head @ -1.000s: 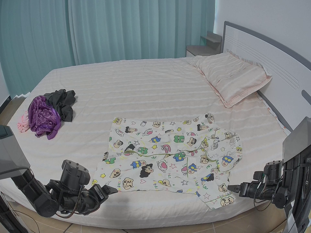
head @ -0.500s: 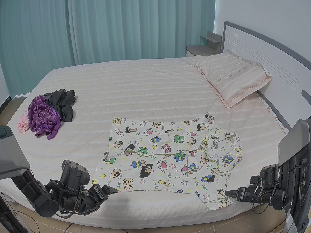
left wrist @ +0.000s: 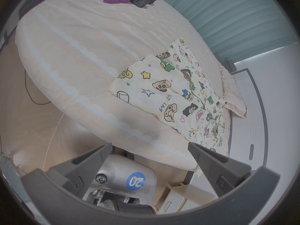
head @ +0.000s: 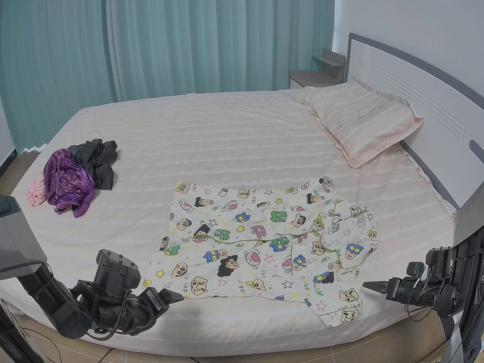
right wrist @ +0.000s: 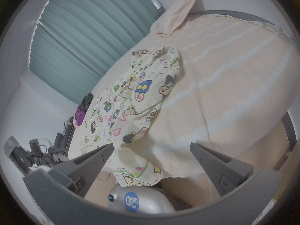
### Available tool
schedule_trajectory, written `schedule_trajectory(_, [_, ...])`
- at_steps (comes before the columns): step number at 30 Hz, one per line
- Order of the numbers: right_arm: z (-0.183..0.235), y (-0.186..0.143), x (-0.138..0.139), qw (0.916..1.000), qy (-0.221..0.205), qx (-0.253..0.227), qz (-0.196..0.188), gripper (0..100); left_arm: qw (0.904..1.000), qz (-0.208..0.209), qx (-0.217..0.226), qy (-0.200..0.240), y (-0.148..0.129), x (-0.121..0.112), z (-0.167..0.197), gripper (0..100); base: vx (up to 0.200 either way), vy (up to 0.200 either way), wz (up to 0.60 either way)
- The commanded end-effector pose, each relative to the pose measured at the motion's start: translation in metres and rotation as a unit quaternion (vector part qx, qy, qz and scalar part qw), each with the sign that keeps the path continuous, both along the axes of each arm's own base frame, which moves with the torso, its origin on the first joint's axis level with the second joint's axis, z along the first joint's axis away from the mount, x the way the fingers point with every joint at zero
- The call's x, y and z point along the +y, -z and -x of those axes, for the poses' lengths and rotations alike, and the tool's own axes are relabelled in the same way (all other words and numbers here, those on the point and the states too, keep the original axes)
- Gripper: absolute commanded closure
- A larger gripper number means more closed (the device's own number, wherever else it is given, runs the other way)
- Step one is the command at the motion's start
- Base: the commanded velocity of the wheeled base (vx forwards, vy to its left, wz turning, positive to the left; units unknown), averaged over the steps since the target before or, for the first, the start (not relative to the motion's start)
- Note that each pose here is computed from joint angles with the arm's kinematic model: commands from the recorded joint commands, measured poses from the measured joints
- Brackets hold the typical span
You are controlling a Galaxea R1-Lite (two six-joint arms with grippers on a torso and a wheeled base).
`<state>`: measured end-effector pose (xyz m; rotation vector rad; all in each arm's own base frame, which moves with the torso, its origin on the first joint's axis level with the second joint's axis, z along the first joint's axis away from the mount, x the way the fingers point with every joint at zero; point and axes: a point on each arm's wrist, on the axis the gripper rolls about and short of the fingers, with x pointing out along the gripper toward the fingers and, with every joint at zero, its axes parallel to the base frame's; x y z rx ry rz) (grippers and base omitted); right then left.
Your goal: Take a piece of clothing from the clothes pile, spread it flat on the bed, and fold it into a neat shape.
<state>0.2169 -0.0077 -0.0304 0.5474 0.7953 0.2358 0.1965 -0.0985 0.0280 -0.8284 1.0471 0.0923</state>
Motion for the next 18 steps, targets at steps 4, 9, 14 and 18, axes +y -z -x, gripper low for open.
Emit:
schedule_trajectory(4, [0.005, 0.005, 0.013, 0.9968, -0.076, -0.005, 0.026, 0, 1.0000, 0.002, -0.004, -0.001, -0.002, 0.000, 0.000, 0, 0.000, 0.000, 0.00])
schedule_trajectory(9, [0.008, 0.014, 0.024, 0.9915, -0.124, 0.004, 0.040, 0, 0.9999, 0.009, -0.011, 0.001, -0.007, 0.002, 0.003, 0, 0.000, 0.000, 0.00])
schedule_trajectory(14, [0.011, 0.021, 0.040, 0.9860, -0.161, 0.014, 0.041, 0, 0.9999, 0.009, -0.011, 0.002, -0.007, 0.001, 0.003, 0, 0.000, 0.000, 0.00])
schedule_trajectory(18, [0.011, 0.022, 0.044, 0.9842, -0.172, 0.015, 0.040, 0, 0.9999, 0.009, -0.011, 0.002, -0.007, 0.001, 0.003, 0, 0.000, 0.000, 0.00])
